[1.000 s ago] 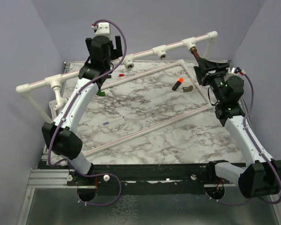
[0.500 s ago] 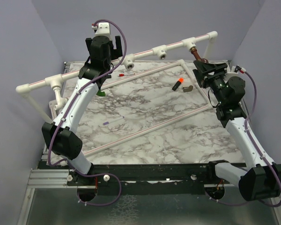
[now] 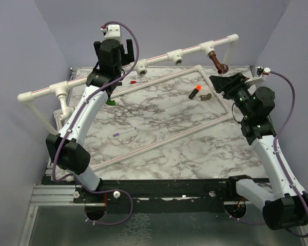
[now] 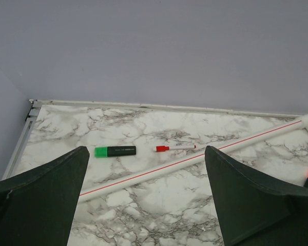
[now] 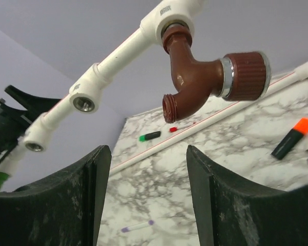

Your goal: Install the water faucets

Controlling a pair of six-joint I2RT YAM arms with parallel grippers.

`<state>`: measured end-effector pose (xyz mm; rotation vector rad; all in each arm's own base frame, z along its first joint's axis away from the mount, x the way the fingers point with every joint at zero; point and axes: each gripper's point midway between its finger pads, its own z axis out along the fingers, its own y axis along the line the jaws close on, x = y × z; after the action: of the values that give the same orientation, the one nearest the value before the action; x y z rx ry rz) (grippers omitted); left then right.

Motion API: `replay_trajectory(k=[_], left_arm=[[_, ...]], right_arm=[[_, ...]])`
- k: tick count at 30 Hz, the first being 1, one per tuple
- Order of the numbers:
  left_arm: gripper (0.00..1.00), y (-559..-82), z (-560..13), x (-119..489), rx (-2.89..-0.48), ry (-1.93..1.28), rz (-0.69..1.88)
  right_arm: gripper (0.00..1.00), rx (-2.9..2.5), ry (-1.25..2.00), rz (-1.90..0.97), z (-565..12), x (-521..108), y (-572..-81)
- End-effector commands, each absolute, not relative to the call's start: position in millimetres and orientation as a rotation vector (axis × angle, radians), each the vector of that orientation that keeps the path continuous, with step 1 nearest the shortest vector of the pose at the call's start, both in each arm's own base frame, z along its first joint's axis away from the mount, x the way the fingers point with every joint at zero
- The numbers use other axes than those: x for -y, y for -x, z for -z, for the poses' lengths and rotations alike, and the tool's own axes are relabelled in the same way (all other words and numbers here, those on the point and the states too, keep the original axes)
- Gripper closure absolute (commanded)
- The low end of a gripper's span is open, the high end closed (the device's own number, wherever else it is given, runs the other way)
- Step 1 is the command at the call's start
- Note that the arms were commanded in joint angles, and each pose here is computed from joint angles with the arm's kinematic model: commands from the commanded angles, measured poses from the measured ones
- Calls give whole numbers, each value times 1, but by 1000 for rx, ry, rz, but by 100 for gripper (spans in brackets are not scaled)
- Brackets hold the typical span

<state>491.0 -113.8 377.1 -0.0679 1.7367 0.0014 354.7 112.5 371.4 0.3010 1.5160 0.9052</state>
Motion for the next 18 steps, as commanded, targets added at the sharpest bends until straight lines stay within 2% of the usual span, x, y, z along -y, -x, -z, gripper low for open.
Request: replay_trajectory(k=[1, 8, 18], left_arm=[[5, -481, -350, 115, -1842, 11, -36], [5, -481, -348, 116, -1844, 9, -38], [5, -481, -346, 117, -1848, 6, -34]], right_arm=[[34, -1472, -78, -558, -377, -88, -353], [31, -1293, 240, -121, -381, -62, -360], [26, -1104, 636, 218, -372, -69, -381]])
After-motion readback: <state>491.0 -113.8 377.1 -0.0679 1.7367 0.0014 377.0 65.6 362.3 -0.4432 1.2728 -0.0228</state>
